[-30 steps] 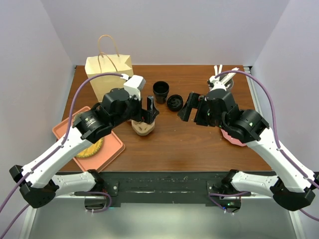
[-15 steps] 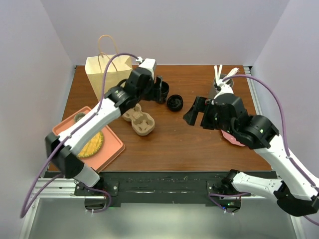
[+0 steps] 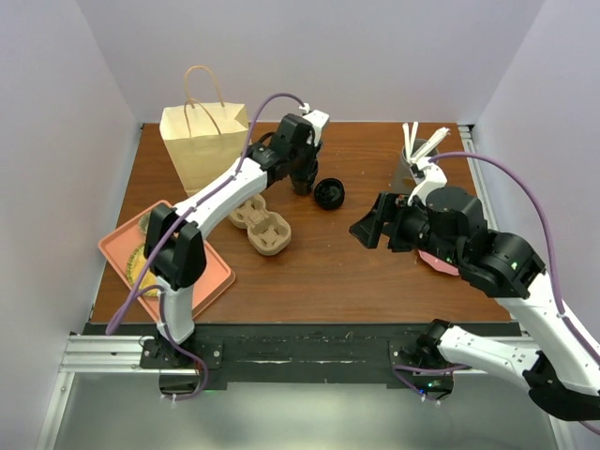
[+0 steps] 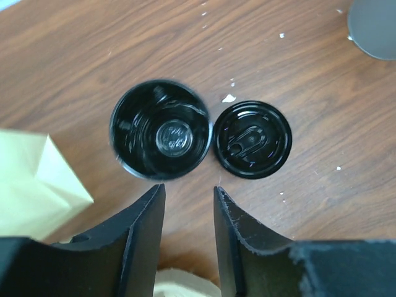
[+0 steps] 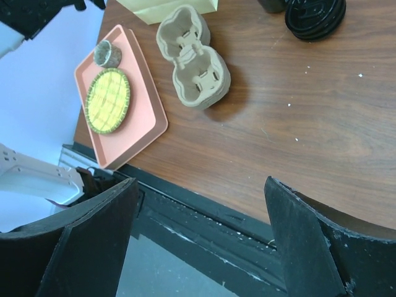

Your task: Pack the takeout coffee

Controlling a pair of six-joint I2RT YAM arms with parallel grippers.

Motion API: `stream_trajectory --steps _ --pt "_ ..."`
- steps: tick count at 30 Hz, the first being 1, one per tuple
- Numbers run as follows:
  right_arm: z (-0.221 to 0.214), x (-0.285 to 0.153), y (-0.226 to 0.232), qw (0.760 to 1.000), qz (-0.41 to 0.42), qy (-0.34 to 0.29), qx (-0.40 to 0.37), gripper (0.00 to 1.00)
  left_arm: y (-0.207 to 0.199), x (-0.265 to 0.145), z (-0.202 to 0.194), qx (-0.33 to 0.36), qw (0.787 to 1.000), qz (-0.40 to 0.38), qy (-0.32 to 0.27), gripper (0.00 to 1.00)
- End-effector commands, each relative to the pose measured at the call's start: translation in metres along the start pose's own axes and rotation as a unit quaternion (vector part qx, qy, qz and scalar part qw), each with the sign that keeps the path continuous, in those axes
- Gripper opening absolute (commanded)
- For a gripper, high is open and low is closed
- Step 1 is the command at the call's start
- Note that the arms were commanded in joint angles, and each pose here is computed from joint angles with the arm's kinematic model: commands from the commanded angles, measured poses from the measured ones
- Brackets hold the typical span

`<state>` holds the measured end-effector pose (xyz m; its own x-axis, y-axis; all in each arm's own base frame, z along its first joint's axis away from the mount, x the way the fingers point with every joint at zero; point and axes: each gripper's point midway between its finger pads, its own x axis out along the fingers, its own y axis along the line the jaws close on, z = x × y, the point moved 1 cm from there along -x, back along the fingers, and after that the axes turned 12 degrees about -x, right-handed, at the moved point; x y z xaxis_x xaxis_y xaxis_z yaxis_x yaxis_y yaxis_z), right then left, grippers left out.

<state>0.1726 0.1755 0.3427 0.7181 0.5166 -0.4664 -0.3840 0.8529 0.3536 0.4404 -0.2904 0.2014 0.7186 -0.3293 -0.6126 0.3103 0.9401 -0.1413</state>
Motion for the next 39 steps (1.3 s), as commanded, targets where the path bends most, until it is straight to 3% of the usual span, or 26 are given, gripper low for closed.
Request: stream_trajectory --steps 1,11,39 --pt "0.005 0.001 0.005 1.000 0.014 -0.008 -0.012 0.87 -0.018 0.004 0.033 0.056 0.997 -0.046 -0.041 0.39" --pt "0.005 0.000 0.007 1.000 0.019 -0.004 -0.010 0.87 -0.027 0.026 0.018 0.091 0.993 -0.076 -0.018 0.33" --pt "0.005 -0.001 0.007 1.000 0.017 0.000 -0.016 0.87 -0.014 0.056 -0.001 0.115 0.992 -0.041 0.012 0.26"
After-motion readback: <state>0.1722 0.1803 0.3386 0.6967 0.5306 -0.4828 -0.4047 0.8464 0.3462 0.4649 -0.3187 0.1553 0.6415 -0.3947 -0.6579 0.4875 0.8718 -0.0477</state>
